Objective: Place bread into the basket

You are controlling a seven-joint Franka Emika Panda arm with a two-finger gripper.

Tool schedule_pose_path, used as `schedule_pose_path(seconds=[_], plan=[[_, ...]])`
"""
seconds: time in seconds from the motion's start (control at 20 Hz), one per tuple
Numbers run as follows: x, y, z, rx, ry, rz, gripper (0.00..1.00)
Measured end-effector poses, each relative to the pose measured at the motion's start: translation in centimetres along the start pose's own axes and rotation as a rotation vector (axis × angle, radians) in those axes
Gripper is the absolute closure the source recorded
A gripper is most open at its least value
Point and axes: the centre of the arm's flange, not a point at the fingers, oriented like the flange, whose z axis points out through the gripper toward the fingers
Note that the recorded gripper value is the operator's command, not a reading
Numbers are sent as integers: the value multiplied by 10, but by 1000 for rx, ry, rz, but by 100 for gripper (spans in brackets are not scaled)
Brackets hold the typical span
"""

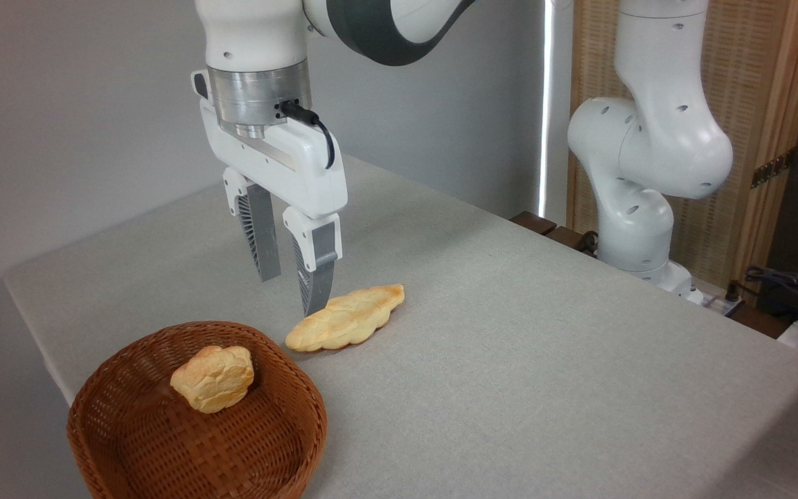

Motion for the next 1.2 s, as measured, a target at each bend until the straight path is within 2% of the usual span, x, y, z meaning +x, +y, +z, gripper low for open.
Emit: schedule_pose_path(seconds=[1.2], plan=[[6, 7, 1, -3, -1, 16, 0]])
